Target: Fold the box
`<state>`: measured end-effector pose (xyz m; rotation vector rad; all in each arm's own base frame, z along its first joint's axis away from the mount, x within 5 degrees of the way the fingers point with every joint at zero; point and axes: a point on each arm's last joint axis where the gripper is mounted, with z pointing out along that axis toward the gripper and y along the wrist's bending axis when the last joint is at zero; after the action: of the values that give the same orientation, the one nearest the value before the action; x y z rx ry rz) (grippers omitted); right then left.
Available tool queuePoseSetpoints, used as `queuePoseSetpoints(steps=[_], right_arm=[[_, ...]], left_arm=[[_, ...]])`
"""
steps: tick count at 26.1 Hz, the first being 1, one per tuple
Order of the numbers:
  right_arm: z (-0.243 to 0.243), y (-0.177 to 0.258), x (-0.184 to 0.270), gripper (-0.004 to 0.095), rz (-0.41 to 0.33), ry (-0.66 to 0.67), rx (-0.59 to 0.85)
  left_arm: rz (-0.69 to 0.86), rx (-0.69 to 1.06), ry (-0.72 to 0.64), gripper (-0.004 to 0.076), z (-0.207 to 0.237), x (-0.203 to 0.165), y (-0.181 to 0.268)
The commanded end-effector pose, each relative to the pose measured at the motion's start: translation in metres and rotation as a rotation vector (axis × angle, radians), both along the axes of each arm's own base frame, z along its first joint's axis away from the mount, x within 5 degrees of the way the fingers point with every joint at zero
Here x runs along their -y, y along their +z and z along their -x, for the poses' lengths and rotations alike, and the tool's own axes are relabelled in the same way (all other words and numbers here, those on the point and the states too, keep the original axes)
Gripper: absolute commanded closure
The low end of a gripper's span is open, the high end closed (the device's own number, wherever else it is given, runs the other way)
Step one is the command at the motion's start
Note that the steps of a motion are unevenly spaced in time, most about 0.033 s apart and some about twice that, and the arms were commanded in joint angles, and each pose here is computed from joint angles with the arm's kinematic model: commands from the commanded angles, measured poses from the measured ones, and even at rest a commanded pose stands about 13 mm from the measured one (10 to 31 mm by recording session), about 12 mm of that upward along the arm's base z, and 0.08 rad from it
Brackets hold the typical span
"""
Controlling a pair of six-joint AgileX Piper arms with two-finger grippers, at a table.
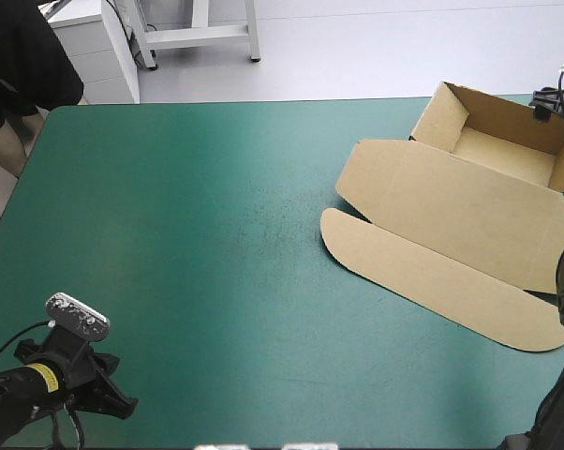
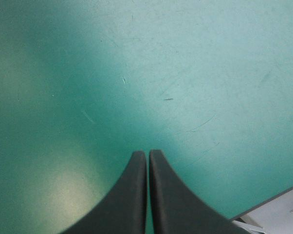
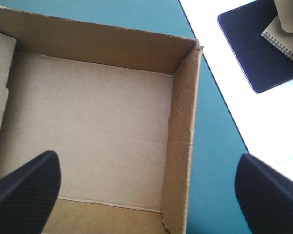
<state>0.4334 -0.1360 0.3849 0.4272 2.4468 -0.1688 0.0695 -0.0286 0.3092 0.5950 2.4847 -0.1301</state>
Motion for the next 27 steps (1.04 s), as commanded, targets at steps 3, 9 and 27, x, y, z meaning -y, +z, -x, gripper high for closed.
queuePoseSetpoints(steps=[3, 9, 27], right_arm=[[0.043, 0.074, -0.021, 0.0614, -0.067, 0.05, 0.205], [0.066, 0.109, -0.059, 0.0913, -0.166, 0.189, 0.319], [0.168, 0.013, -0.144, 0.0913, -0.044, 0.467, -0.014]], left_arm=[[0.036, 0.056, 0.0, 0.0731, -0.003, 0.003, 0.009], [0.039, 0.066, 0.0, 0.0731, -0.004, 0.003, 0.01], [0.1, 0.097, -0.007, 0.0731, -0.006, 0.007, 0.013]])
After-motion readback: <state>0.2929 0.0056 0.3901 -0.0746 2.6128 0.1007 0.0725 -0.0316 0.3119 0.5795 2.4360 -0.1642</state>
